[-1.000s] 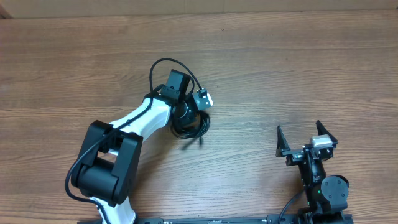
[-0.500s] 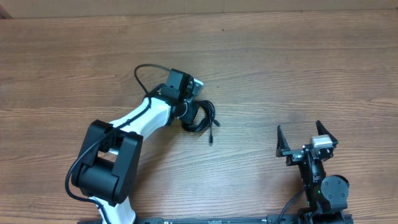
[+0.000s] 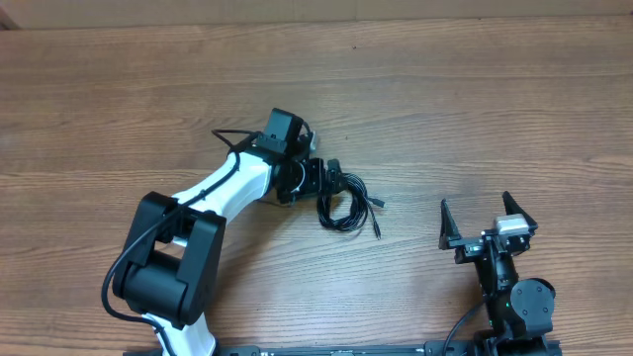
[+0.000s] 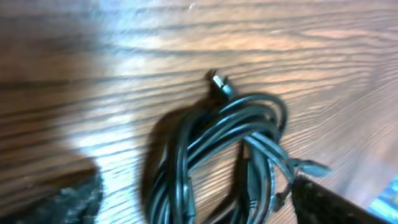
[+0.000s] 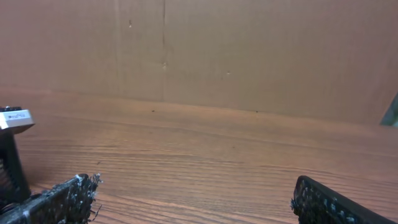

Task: Untangle cables

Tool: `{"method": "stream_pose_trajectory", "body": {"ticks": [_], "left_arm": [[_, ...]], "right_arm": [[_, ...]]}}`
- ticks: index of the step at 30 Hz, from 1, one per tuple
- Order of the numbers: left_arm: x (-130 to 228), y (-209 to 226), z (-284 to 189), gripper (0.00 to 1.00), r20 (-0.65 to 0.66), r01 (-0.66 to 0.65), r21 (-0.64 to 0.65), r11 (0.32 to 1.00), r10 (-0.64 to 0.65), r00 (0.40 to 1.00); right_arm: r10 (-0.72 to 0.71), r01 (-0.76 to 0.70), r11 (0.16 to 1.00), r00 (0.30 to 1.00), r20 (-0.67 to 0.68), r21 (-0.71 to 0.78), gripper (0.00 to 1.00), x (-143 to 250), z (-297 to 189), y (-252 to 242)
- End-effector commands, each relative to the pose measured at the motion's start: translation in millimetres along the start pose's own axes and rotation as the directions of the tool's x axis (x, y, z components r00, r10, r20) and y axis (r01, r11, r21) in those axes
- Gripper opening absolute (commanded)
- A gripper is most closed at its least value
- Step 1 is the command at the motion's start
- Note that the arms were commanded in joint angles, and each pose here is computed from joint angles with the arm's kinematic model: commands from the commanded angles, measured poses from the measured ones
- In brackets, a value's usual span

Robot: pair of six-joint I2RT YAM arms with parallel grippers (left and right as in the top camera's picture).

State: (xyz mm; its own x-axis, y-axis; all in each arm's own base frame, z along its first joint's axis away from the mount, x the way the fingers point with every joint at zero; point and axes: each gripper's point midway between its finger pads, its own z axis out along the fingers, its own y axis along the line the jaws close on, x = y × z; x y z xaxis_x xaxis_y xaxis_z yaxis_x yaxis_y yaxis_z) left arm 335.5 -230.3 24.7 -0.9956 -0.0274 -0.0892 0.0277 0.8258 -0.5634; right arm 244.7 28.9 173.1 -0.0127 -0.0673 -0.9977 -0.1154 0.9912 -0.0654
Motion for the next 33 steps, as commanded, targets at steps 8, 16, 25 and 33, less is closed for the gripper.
{"method": "stream_pose_trajectory", "body": {"ticks": [8,16,25,33], "left_arm": [[0.8,7.5,1.9,0.68,-0.004,-0.085,-0.030,0.996,0.085,0.996],[3.4,17.4,1.9,0.54,-0.010,-0.081,-0.084,0.993,0.080,0.997],[4.5,13.6,12.7,0.34,0.037,-0.054,-0.171,0.984,0.061,0.997],[4.6,12.1,15.2,0.04,0.055,-0.044,-0.197,0.979,0.055,0.997]], "right_arm": [[-0.005,0.005,1.000,1.000,-0.001,-0.002,1.00,2.8,0.2,0.7],[-0.005,0.005,1.000,1.000,-0.001,-0.002,1.00,2.9,0.2,0.7],[-0.005,0.005,1.000,1.000,-0.001,-0.002,1.00,2.8,0.2,0.7],[-0.005,0.005,1.000,1.000,-0.001,-0.002,1.00,2.9,0.2,0.7]]}}
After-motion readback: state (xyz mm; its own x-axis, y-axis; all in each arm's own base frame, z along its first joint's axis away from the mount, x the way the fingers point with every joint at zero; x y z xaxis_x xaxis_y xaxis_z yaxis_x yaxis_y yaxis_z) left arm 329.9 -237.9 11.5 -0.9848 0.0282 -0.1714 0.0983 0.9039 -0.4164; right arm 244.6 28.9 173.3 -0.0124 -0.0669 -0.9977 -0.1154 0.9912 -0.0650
